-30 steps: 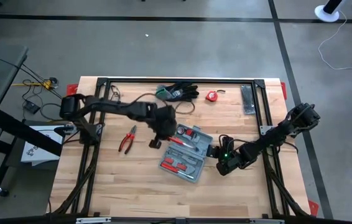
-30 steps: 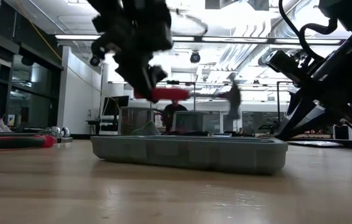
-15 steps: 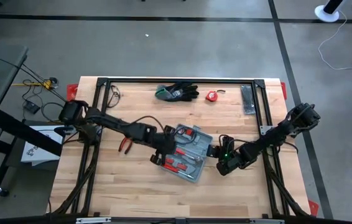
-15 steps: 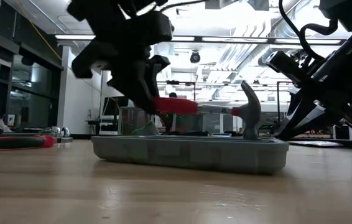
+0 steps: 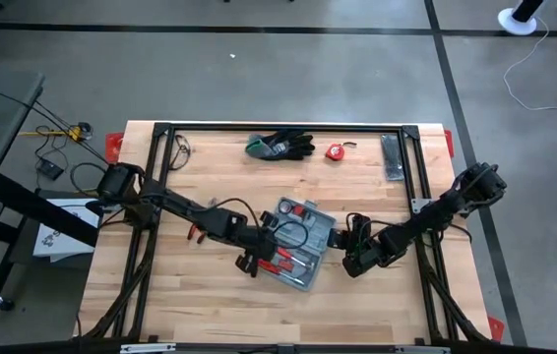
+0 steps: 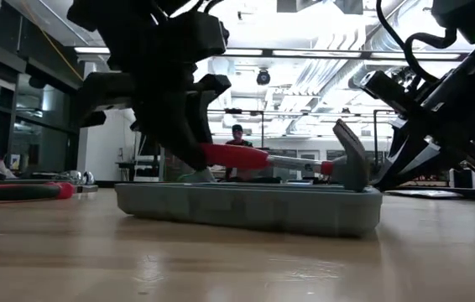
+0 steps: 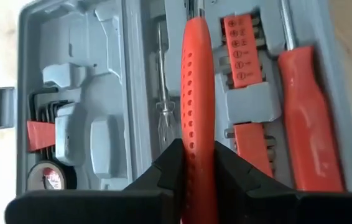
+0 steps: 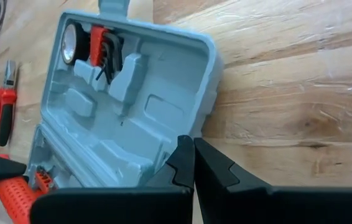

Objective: Prefit tool cases
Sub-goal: Put the hammer into the tool case

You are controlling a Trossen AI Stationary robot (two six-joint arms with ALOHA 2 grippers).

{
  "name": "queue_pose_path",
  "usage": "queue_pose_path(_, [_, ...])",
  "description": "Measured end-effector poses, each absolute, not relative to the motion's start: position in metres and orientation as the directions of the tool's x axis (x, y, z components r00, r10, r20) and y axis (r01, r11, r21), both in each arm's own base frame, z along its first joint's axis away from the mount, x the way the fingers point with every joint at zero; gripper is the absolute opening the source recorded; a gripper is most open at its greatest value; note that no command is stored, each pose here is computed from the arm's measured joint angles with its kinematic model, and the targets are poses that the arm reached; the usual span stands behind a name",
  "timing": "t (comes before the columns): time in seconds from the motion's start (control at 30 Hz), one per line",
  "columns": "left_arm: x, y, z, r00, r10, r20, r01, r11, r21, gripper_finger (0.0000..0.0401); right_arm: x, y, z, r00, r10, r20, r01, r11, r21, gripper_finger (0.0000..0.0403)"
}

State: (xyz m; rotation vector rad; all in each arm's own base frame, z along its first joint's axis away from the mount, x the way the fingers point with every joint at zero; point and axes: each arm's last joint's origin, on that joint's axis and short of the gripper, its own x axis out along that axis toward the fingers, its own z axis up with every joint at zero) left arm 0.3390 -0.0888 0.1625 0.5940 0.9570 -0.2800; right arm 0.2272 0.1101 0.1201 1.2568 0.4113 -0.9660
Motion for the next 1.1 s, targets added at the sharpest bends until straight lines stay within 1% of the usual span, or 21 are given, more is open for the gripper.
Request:
queue_pose_path(0.07, [0.338, -0.089, 0.161, 0.545, 0.030, -0.838, 0.482, 0.806, 0.342, 0.0062, 0.227, 0.110, 0.120, 0.562, -0.383, -0.733, 0.794, 0.001, 0.608, 0.0000])
queue_pose_path(0.23, [0.338, -0.089, 0.161, 0.539, 0.022, -0.842, 0.489, 0.805, 0.335, 0.0136, 0.227, 0.110, 0.120, 0.562, -0.383, -0.733, 0.794, 0.001, 0.608, 0.0000])
queue_pose_path(0.3, [0.338, -0.089, 0.161, 0.540, 0.021, -0.842, 0.485, 0.809, 0.331, 0.0152, 0.227, 0.110, 0.120, 0.563, -0.382, -0.733, 0.793, 0.000, 0.609, 0.0000])
queue_pose_path(0.37, [0.338, -0.089, 0.161, 0.539, 0.022, -0.842, 0.479, 0.814, 0.328, 0.0160, 0.227, 0.110, 0.120, 0.564, -0.381, -0.732, 0.792, 0.000, 0.610, 0.0000])
queue_pose_path(0.6, [0.338, -0.089, 0.161, 0.541, 0.031, -0.841, 0.467, 0.820, 0.331, 0.0160, 0.231, 0.112, 0.122, 0.592, -0.365, -0.719, 0.771, -0.004, 0.637, 0.0000])
queue_pose_path(0.7, [0.338, -0.087, 0.161, 0.548, 0.077, -0.833, 0.443, 0.818, 0.367, 0.0160, 0.237, 0.116, 0.126, 0.642, -0.344, -0.685, 0.741, 0.047, 0.670, 0.0000])
queue_pose_path(0.77, [0.337, -0.085, 0.162, 0.551, 0.116, -0.827, 0.414, 0.822, 0.392, 0.0160, 0.243, 0.121, 0.135, 0.665, -0.353, -0.658, 0.727, 0.102, 0.679, 0.0000])
queue_pose_path(0.83, [0.336, -0.081, 0.164, 0.540, 0.130, -0.832, 0.383, 0.842, 0.380, 0.0160, 0.250, 0.126, 0.146, 0.686, -0.373, -0.625, 0.707, 0.138, 0.694, 0.0000])
queue_pose_path(0.97, [0.338, -0.068, 0.178, 0.561, 0.022, -0.827, 0.317, 0.918, 0.240, 0.0157, 0.264, 0.133, 0.168, 0.715, -0.375, -0.591, 0.688, 0.222, 0.691, 0.0000])
queue_pose_path(1.1, [0.339, -0.052, 0.190, 0.588, -0.036, -0.808, 0.281, 0.946, 0.162, 0.0141, 0.275, 0.137, 0.184, 0.736, -0.338, -0.586, 0.674, 0.291, 0.678, 0.0000])
